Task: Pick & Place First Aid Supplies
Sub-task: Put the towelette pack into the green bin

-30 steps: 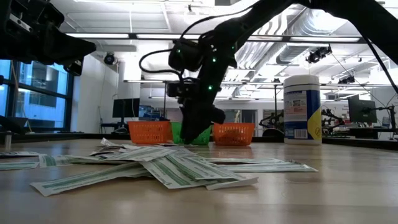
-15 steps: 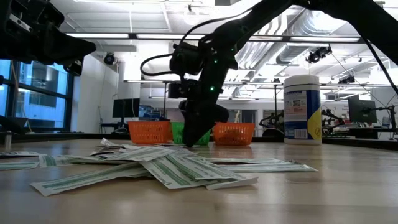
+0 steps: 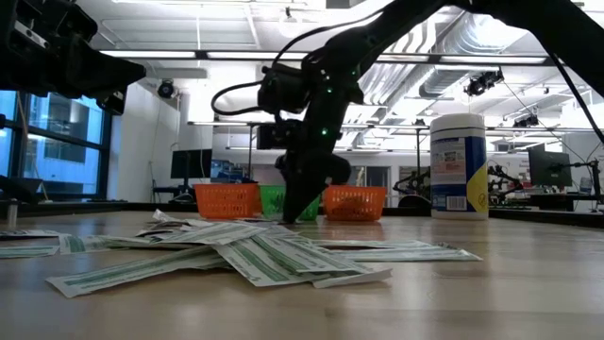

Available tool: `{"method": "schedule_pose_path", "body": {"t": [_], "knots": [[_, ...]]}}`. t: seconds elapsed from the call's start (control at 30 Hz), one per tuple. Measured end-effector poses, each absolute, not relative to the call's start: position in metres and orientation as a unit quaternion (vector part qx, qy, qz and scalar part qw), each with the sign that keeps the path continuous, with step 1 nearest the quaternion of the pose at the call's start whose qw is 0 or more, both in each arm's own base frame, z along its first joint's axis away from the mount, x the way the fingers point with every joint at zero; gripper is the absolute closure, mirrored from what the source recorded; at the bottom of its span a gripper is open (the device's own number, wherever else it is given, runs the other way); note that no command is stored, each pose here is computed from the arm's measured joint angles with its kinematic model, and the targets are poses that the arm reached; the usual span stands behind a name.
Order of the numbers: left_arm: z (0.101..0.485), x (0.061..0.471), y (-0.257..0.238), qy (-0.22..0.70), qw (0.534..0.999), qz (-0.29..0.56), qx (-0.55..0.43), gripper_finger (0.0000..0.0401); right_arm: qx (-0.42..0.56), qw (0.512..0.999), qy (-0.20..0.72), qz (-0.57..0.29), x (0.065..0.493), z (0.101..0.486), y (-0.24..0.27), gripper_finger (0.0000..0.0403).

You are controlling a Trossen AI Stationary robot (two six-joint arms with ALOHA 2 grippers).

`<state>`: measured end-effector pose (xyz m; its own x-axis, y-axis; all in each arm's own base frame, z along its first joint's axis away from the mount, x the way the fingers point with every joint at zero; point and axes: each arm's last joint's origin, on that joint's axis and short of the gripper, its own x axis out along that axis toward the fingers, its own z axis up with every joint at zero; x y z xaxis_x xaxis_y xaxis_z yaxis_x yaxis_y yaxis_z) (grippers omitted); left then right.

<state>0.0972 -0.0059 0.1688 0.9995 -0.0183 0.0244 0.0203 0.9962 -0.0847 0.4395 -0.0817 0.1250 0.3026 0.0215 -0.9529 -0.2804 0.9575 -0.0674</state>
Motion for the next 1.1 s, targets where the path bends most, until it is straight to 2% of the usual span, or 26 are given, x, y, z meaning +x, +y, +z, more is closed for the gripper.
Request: {"method": "schedule_pose_path", "body": {"t": [0.1, 0.2, 0.8, 1.1], "knots": [[0.169, 0.097, -0.006, -0.012, 0.999, -0.01, -0.043, 0.04, -0.11, 0.794, 0.589, 0.1, 0.439, 0.122, -0.078, 0.0396], [0.169, 0.097, -0.006, -0.012, 0.999, -0.01, -0.043, 0.04, -0.11, 0.792, 0.591, 0.107, 0.439, 0.122, -0.073, 0.04], [0.169, 0.097, -0.006, -0.012, 0.999, -0.01, -0.043, 0.04, -0.104, 0.778, 0.615, 0.074, 0.442, 0.151, -0.06, 0.0403], [0.169, 0.097, -0.006, -0.012, 0.999, -0.01, -0.043, 0.04, -0.117, 0.792, 0.595, 0.064, 0.44, 0.176, -0.055, 0.0403]]}}
